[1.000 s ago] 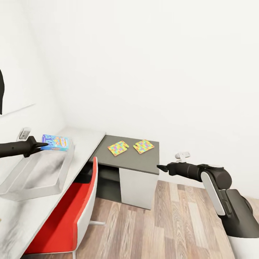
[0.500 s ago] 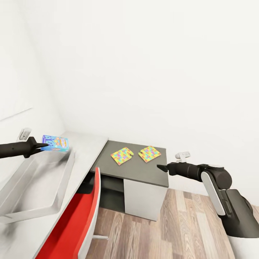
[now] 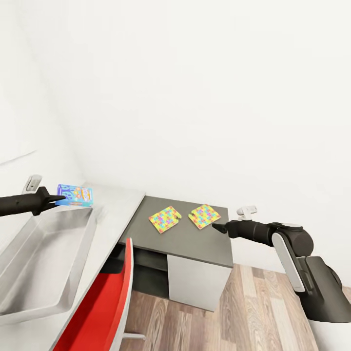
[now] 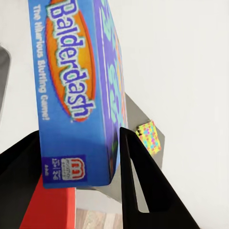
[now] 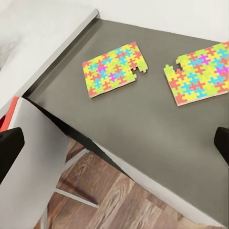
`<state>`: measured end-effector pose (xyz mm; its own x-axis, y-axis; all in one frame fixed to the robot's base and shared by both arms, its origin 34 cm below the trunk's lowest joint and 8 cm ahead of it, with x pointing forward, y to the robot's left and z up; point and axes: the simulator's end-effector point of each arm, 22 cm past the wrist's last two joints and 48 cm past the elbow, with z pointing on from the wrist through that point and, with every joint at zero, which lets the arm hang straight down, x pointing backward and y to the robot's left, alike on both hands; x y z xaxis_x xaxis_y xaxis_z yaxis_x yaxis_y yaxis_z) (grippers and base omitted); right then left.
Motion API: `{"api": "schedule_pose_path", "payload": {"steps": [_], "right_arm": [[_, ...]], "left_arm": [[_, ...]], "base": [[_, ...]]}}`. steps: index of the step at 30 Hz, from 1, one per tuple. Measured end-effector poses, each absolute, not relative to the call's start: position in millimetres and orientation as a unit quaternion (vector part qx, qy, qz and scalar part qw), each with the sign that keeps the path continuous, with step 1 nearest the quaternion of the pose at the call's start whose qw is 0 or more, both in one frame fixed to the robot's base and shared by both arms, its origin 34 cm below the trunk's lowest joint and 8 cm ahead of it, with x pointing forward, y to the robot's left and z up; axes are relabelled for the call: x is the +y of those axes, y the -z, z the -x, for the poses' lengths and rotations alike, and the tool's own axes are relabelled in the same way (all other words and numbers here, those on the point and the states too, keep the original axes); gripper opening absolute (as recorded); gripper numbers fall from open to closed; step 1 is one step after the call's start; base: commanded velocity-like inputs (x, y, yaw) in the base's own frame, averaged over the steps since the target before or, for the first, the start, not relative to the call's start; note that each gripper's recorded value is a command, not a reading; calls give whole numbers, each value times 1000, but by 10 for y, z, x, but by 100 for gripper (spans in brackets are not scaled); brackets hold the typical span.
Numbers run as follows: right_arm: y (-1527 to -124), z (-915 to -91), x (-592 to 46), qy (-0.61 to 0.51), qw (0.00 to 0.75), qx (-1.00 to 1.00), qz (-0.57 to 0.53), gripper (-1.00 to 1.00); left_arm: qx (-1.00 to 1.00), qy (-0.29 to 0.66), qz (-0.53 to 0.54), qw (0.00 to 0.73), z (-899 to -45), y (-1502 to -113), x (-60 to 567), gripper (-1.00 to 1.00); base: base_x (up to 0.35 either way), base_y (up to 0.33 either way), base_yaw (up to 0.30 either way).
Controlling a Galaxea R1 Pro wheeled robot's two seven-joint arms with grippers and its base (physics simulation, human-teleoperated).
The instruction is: Put all the toys in the child's room - the three board games (two on the bed and one on the table), the two jigsaw puzzles on the table, and the tennis ball on the table - inside the toy box on the table in the child's room.
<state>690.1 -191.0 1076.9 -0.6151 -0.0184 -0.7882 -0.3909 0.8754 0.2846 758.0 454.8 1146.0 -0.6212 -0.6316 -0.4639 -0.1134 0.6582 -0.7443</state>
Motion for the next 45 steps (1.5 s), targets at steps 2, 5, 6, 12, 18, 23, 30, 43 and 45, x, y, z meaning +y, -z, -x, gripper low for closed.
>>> {"api": "schedule_pose_path", "payload": {"steps": [2, 5, 6, 12, 18, 23, 30, 43, 45], "right_arm": [[-10769, -6903, -1910, -220, 423, 871, 117, 100], [-10770, -6900, -1904, -221, 423, 871, 117, 100], [-10770, -6899, -1901, -221, 423, 871, 118, 100], [-10765, -6898, -1889, -221, 422, 871, 119, 100], [-10761, -6896, -1882, -222, 422, 871, 119, 100], [-10754, -6891, -1875, -222, 421, 871, 120, 100], [-10699, -6830, -1720, -227, 410, 873, 138, 100], [-10598, -6743, -1517, -231, 394, 875, 162, 100], [-10594, -6742, -1514, -231, 393, 875, 162, 100]], "left_arm": [[830, 348, 226, 373, -7571, -11463, 4568, -100], [830, 347, 226, 374, -7562, -11468, 4581, -100], [830, 347, 226, 374, -7560, -11467, 4586, -100], [838, 327, 237, 368, -7399, -11349, 4823, -100], [835, 326, 254, 364, -7264, -11354, 5063, -100], [844, 334, 241, 344, -7140, -11251, 5081, -100], [860, 351, 216, 301, -7020, -10943, 4931, -100], [840, 406, 180, 314, -7279, -11201, 4539, -100], [834, 414, 176, 319, -7311, -11273, 4509, -100]], "base": [[75, 0, 0], [170, 0, 0], [233, 0, 0], [116, 0, 0], [13, 0, 0], [2, 0, 0], [0, 0, 0], [0, 0, 193], [0, 0, 283]]}}
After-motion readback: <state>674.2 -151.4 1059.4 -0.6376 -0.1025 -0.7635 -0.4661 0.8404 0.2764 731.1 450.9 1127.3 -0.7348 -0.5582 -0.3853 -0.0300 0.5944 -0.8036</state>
